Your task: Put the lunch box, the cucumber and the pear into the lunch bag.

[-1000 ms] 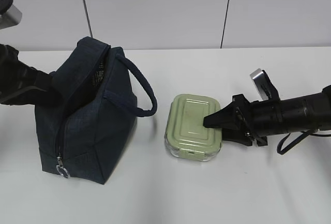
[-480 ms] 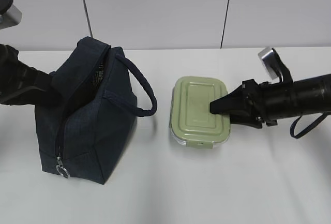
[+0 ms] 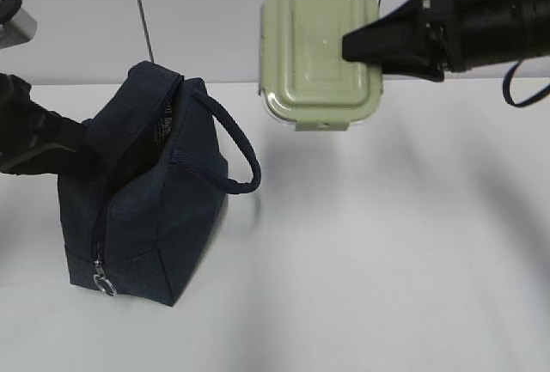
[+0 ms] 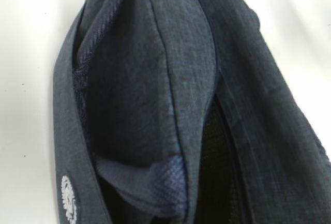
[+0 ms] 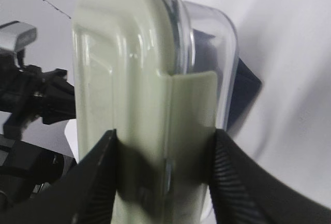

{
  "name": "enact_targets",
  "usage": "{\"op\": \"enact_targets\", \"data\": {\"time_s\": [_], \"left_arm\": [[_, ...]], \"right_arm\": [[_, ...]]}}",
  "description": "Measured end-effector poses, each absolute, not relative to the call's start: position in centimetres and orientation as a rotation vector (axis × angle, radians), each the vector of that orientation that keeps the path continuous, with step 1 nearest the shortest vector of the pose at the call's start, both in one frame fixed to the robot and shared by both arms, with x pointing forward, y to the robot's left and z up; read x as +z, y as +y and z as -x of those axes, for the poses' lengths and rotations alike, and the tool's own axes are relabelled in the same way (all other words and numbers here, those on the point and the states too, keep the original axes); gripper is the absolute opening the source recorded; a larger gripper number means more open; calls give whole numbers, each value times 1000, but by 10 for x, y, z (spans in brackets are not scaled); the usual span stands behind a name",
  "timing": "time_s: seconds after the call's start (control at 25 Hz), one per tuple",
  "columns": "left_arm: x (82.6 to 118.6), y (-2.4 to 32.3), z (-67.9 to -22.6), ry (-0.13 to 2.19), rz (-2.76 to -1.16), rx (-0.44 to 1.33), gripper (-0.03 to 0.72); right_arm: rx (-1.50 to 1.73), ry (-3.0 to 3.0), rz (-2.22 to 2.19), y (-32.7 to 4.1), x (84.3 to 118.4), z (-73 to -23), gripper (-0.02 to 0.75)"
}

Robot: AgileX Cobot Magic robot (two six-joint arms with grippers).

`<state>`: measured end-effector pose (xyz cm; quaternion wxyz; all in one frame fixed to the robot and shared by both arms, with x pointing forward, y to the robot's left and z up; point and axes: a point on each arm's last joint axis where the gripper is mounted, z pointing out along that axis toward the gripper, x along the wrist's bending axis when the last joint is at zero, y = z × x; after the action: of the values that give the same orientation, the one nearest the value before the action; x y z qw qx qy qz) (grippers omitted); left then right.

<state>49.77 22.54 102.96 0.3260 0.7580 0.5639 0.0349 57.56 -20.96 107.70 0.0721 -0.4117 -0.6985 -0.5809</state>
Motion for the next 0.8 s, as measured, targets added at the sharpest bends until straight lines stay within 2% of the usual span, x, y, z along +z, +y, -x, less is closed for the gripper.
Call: {"op": "enact_targets", "data": {"time_s": [0.16,0.36,0.56,0.8], "left_arm": [[1030,225,-498,1478,-1986,91,1],[1030,225,-498,1478,-1986,91,1],[1030,225,-498,1478,-1986,93,1],[1030,226,-498,1478,-1985,94,1]], "right_arm": [[-1772,-2197,1128,-159,1102,-575,363],[-1814,-2226,1108,-99,1111,-573,363],[-1785,-2190,1205,-61,1094,-577,363],[-1657,-2159,1365,-53,1057,-592,363]]}}
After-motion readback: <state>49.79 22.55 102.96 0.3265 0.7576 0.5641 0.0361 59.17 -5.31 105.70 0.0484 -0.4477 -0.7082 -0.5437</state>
